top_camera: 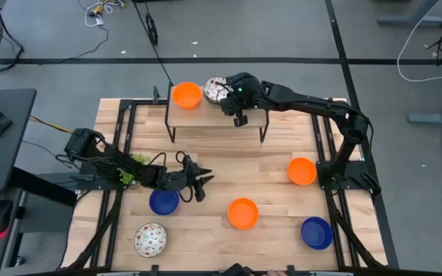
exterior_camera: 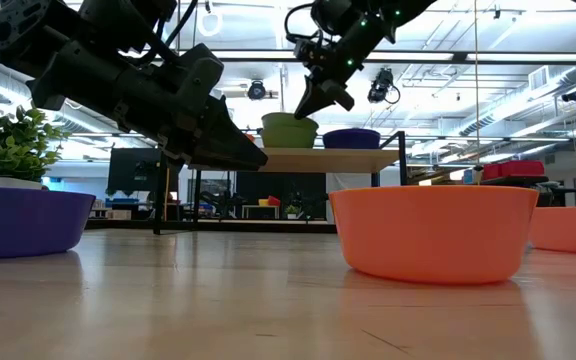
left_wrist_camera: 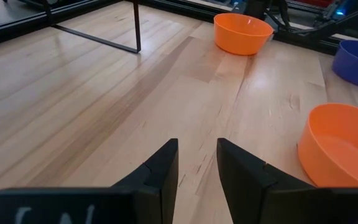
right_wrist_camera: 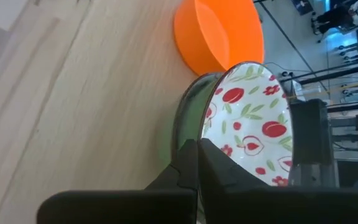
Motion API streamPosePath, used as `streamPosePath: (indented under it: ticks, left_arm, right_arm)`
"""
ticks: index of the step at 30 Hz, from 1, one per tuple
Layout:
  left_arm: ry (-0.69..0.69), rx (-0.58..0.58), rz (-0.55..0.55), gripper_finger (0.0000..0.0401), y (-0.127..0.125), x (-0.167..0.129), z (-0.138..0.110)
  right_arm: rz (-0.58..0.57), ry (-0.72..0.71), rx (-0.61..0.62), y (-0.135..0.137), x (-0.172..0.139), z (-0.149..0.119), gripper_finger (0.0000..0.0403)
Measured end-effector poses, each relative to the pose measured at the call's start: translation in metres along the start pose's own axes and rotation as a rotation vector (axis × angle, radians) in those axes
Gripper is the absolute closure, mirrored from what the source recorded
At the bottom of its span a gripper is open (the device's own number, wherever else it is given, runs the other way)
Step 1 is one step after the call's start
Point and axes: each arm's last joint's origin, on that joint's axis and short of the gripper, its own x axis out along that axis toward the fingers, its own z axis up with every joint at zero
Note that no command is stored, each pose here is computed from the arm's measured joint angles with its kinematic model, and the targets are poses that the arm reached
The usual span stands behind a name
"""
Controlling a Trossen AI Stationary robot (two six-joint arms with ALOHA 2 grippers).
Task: Pick & Place Mini bowls
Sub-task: Stack the green patterned bowl on top of the other green patterned bowl on the shelf
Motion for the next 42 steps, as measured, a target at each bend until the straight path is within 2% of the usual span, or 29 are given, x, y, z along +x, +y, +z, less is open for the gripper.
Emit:
streamPosePath:
  ticks: [14,21,26,30,37,42]
  left_arm:
    - [0.0,0.0,0.0,0.0287,0.0,0.0,0.0]
    - [0.0,0.0,0.0,0.0287,0.0,0.0,0.0]
    - [0.0,0.0,0.0,0.0287,0.0,0.0,0.0]
    - [0.001,0.0,0.0,0.0287,0.0,0.0,0.0]
    - [0.0,0.0,0.0,0.0287,0.0,0.0,0.0]
    - [0.001,0.0,0.0,0.0287,0.0,0.0,0.0]
  right_arm:
    - [-0.001,0.001,0.027,0.0,0.0,0.0,0.0359]
    - [0.002,-0.013,0.05,0.0,0.0,0.0,0.0292]
    - [0.04,-0.1,0.057,-0.002,-0.006,0.004,0.0255]
    - [0.081,-0.16,0.109,-0.002,-0.009,0.006,0.0276]
    - [0.071,-0.151,0.198,-0.01,-0.007,-0.004,0.0392]
    - [0.055,-0.157,0.25,-0.015,-0.006,-0.007,0.038]
